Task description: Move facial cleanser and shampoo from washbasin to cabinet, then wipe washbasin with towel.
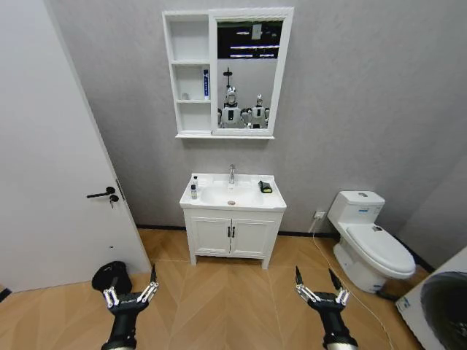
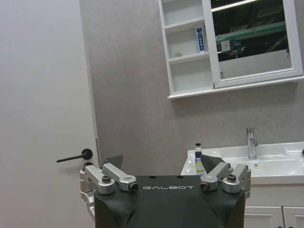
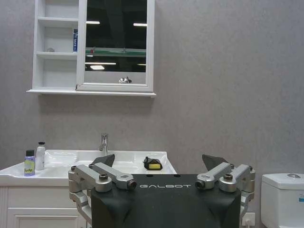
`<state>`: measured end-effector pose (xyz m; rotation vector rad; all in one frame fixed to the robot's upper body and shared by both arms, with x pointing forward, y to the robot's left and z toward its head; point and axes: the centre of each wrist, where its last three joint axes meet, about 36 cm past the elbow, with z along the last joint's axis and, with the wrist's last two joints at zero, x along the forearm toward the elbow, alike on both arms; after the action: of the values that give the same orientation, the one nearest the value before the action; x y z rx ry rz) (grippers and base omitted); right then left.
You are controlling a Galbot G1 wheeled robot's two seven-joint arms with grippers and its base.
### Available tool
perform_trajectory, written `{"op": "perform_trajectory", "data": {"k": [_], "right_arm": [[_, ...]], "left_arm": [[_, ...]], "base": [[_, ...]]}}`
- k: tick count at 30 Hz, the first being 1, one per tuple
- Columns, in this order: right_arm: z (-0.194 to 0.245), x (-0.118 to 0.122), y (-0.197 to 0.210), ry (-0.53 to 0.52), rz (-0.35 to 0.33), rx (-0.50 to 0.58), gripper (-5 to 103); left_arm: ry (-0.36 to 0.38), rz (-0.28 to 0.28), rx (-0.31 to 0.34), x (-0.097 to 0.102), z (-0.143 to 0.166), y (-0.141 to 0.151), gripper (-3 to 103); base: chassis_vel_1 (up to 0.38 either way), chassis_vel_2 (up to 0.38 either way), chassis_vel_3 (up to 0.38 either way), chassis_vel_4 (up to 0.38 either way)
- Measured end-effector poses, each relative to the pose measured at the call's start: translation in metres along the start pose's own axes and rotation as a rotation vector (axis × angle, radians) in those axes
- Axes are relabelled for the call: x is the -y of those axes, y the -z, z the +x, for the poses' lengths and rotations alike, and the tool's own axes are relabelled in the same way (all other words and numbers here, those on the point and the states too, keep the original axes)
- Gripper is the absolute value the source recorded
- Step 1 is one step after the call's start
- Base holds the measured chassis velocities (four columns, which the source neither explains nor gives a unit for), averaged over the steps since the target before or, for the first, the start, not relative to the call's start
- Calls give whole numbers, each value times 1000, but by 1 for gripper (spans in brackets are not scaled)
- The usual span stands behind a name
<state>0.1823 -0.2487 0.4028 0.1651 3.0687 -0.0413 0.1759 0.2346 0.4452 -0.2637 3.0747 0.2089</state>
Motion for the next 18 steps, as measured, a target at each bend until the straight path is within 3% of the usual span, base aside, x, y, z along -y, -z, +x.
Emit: {"op": "perform_trajectory", "data": {"k": [11,18], "right_arm": [[-1,3,0,11,10,-1,100],[6,7,3,45,34,-30,100]], "left_arm": [[-4,6,-1,3,0,0,90],[-27,-22,-10,-1,-1,-5,92]], "base": [[0,0,0,0],[0,0,0,0]]}}
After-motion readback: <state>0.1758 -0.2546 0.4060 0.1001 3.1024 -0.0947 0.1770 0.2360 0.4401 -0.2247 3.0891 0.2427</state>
